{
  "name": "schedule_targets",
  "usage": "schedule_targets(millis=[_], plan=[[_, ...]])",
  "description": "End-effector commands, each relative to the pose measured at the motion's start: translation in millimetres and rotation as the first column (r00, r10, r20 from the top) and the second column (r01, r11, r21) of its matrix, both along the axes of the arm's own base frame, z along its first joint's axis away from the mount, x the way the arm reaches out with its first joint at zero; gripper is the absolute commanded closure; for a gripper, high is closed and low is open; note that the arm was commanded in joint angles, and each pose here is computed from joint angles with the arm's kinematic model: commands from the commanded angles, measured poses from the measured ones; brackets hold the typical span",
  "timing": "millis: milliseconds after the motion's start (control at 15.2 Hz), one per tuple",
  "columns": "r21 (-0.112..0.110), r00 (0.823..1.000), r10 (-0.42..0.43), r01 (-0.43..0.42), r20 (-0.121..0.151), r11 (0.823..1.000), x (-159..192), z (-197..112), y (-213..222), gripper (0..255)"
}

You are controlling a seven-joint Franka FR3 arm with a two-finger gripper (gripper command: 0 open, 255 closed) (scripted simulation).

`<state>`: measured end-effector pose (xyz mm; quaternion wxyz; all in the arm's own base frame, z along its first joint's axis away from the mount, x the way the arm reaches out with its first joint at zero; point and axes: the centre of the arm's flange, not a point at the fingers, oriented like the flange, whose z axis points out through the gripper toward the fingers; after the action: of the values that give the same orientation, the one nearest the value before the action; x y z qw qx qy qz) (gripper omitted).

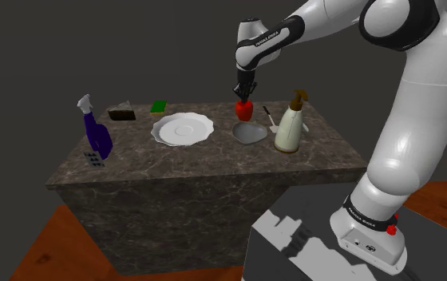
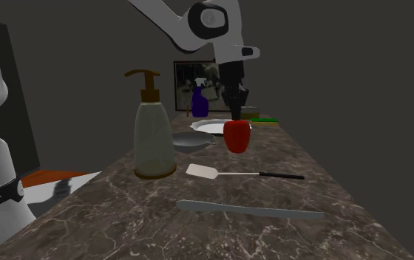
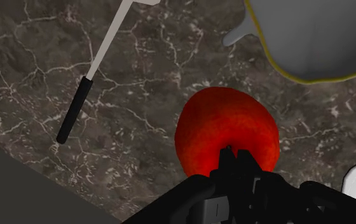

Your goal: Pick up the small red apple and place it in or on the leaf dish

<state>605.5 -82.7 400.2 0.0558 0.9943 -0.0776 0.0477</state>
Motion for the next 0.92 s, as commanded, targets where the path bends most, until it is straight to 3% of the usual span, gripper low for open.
schedule_targets(millis=[0,858], plan=[[0.000,1.000,0.000,0.000,0.000,1.000,0,11,0,255],[0.000,1.000,0.000,0.000,0.000,1.000,0,80,0,255]])
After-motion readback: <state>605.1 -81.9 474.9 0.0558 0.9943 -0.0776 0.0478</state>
